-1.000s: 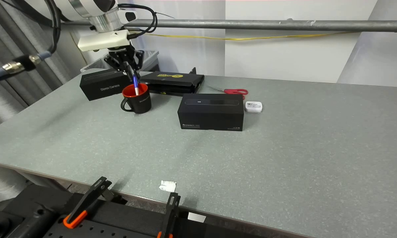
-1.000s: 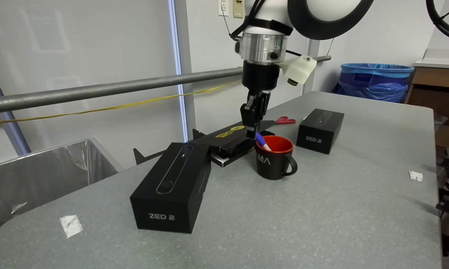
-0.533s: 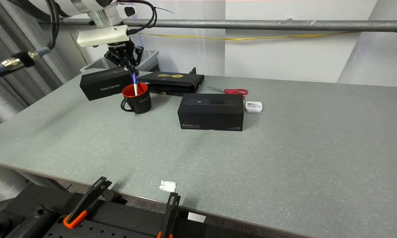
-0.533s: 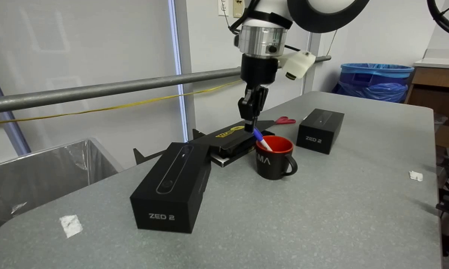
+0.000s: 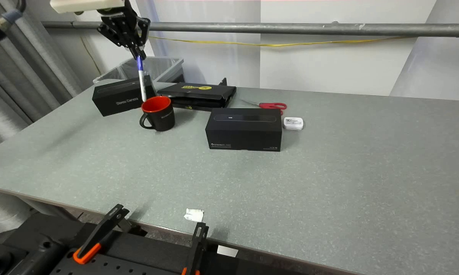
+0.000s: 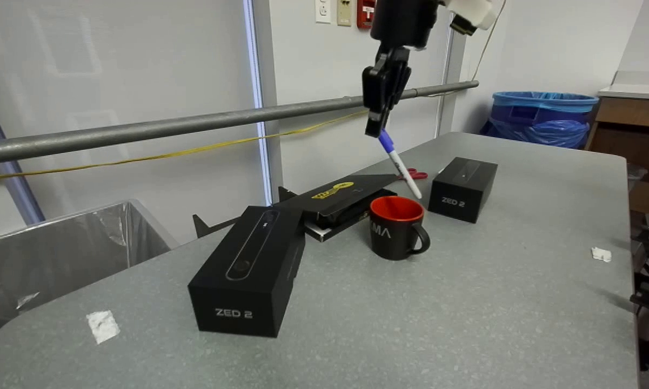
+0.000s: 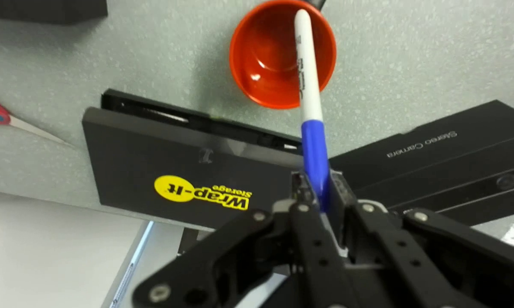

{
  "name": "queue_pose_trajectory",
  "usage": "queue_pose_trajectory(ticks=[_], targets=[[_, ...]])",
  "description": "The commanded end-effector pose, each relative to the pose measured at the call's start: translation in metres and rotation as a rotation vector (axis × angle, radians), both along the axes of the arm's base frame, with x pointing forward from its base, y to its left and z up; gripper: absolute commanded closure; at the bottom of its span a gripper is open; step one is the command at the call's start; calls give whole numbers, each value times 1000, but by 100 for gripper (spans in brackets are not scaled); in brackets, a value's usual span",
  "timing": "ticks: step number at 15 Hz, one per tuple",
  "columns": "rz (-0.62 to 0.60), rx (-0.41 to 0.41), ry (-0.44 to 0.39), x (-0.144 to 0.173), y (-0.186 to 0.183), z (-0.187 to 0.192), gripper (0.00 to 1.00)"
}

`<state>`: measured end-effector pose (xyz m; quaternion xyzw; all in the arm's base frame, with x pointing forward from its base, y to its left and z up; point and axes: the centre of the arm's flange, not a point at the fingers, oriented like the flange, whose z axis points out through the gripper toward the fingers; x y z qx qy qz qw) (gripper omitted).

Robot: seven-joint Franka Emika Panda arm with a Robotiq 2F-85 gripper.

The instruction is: Pick up the pen from the black mug cup and put it on the table.

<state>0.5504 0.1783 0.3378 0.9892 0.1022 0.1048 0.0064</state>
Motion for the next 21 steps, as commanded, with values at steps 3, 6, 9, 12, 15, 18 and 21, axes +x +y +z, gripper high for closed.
queue_pose_trajectory(ticks=[3,6,9,12,15,18,21], targets=[[-151,-57,236,-46,-65,-20,97],[-252,-80,326,-38,-103,-66,97],[-314,-51,363,-18,-129,-110,97],[-368,-30,368,1,-140,-146,97],[-379,-14,370,16,-133,-165,97],[-384,-19,362,28,-128,-171,97],[-394,-14,347,36,-127,-169,60]])
